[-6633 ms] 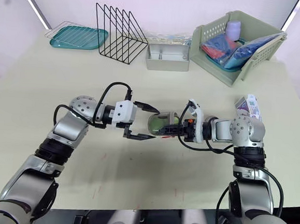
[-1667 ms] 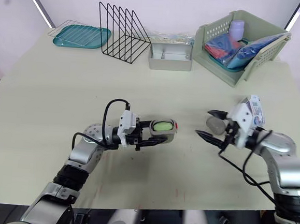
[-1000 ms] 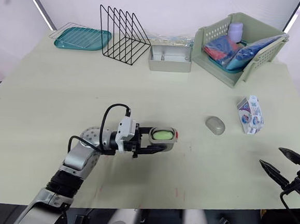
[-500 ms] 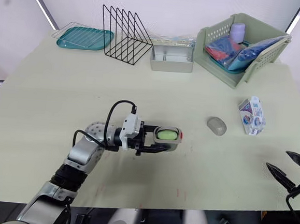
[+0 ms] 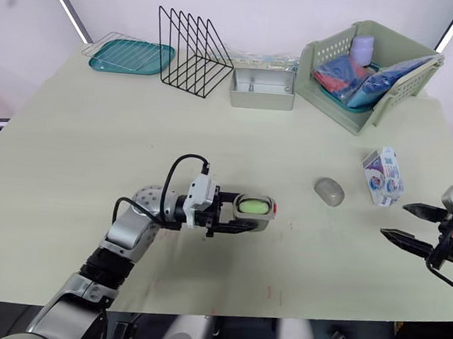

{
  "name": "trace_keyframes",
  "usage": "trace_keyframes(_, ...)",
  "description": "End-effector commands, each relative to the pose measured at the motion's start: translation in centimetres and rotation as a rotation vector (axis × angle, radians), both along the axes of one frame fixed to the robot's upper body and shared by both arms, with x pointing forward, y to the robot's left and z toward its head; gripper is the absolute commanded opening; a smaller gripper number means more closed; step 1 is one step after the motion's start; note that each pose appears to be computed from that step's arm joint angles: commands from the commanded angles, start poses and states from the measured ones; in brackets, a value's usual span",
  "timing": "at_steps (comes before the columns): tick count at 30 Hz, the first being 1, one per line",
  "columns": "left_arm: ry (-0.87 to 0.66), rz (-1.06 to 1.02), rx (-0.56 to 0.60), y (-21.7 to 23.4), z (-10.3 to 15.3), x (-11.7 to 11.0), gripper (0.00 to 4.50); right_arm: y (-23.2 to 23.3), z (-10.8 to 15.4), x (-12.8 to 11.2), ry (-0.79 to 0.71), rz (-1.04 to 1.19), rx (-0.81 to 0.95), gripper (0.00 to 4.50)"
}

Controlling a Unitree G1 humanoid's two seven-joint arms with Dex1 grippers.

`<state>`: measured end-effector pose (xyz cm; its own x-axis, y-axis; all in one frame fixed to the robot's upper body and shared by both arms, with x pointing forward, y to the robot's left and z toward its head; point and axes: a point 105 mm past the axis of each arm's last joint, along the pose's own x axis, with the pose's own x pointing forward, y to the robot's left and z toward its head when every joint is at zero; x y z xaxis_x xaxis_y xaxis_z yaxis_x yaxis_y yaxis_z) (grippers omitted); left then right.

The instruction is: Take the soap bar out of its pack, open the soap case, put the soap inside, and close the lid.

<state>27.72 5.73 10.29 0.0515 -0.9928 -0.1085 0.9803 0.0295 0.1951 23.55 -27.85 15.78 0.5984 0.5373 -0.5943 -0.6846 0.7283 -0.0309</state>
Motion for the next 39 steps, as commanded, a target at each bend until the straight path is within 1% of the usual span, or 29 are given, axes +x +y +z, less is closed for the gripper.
trace_keyframes(1,-0.046,-0.006,-0.028,-0.4,1.1,0.2,2.03,2.2,1.1,0.9,0.016,0.037,-0.019,4.36)
trace_keyframes(3,-0.044,-0.013,-0.030,-0.6,1.0,0.1,2.03,3.3,2.1,2.3,-0.018,0.048,-0.026,4.36)
trace_keyframes(6,-0.028,-0.033,-0.038,-0.8,1.1,-0.2,2.03,4.1,2.3,4.0,0.028,-0.002,-0.061,4.36)
trace_keyframes(10,0.013,-0.080,-0.030,-1.1,0.8,-0.8,2.03,6.3,2.0,6.2,0.043,0.016,-0.082,4.36)
trace_keyframes(16,0.035,-0.092,-0.009,-1.0,0.2,-0.7,2.03,7.7,0.8,7.9,0.107,-0.001,-0.132,4.36)
trace_keyframes(22,-0.031,-0.071,-0.011,-1.3,0.4,-0.3,2.03,8.1,0.4,9.1,0.125,-0.031,-0.160,4.36)
trace_keyframes(31,-0.056,-0.064,-0.011,-1.5,0.4,-0.2,2.03,8.5,-0.6,10.6,0.157,-0.066,-0.168,4.36)
trace_keyframes(39,-0.054,-0.050,-0.015,-1.4,0.5,-0.1,2.03,8.7,-1.3,10.9,0.165,-0.054,-0.186,4.36)
